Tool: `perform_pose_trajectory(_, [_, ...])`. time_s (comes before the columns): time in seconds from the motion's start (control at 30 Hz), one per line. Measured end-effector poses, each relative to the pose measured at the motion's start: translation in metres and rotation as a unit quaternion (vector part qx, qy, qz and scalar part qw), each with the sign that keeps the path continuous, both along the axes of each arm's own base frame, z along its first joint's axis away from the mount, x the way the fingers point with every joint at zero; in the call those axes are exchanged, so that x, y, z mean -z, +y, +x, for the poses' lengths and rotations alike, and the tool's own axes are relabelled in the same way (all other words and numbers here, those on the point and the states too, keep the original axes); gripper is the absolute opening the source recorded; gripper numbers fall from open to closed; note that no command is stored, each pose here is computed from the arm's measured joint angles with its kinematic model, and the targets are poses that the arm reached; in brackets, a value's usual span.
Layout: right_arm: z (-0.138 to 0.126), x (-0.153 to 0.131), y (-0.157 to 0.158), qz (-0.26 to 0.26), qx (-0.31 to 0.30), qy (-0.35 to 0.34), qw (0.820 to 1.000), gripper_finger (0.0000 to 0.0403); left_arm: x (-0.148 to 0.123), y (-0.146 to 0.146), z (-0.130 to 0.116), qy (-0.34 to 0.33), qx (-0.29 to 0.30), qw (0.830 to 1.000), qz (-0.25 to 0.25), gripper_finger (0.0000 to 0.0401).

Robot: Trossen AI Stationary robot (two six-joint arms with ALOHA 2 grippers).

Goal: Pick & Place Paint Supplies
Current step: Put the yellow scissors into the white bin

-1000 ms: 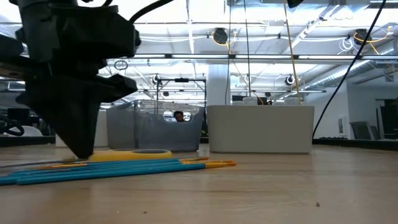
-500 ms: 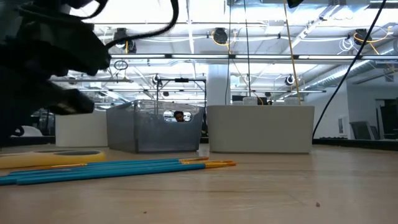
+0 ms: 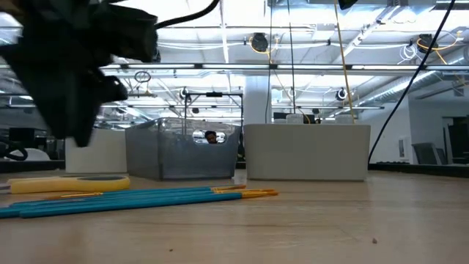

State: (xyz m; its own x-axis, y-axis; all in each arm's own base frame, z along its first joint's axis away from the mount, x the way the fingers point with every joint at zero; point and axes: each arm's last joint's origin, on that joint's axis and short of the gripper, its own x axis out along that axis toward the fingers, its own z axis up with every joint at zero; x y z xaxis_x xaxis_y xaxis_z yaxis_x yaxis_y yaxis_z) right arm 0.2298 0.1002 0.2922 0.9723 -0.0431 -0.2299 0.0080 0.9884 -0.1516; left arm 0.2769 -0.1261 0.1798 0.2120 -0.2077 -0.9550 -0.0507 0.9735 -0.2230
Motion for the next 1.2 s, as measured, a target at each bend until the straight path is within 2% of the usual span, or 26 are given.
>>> perform_pose_trajectory(0.2, [0.0, 0.0, 0.0, -0.001, 0.0, 0.0, 1.0, 0.0146, 0.0, 0.02, -0.005, 0.024, -0.049, 0.997, 0.063, 0.0206])
perform_pose_trajectory(0.37, [0.0, 0.0, 0.0, 0.0, 0.0, 0.0, 1.0, 0.0146, 0.009, 0.041, -0.005, 0.037, -0.107, 0.991, 0.068, 0.0222])
perform_pose_trajectory(0.53, [0.0, 0.0, 0.0, 0.0, 0.0, 0.0, 1.0, 0.0146, 0.022, 0.053, -0.009, 0.046, -0.138, 0.987, 0.073, 0.0223])
perform_pose_trajectory(0.73, [0.0, 0.0, 0.0, -0.001, 0.0, 0.001, 1.0, 0.0146, 0.036, 0.054, -0.013, 0.03, -0.153, 0.986, 0.062, 0.0223])
perform_pose_trajectory(1.07, [0.0, 0.0, 0.0, 0.0, 0.0, 0.0, 1.0, 0.0146, 0.044, 0.055, -0.021, 0.041, -0.189, 0.979, 0.059, 0.0222])
perform_pose_trajectory(1.2, [0.0, 0.0, 0.0, 0.0, 0.0, 0.0, 1.0, 0.0146, 0.048, 0.055, -0.025, 0.048, -0.185, 0.98, 0.064, 0.0188])
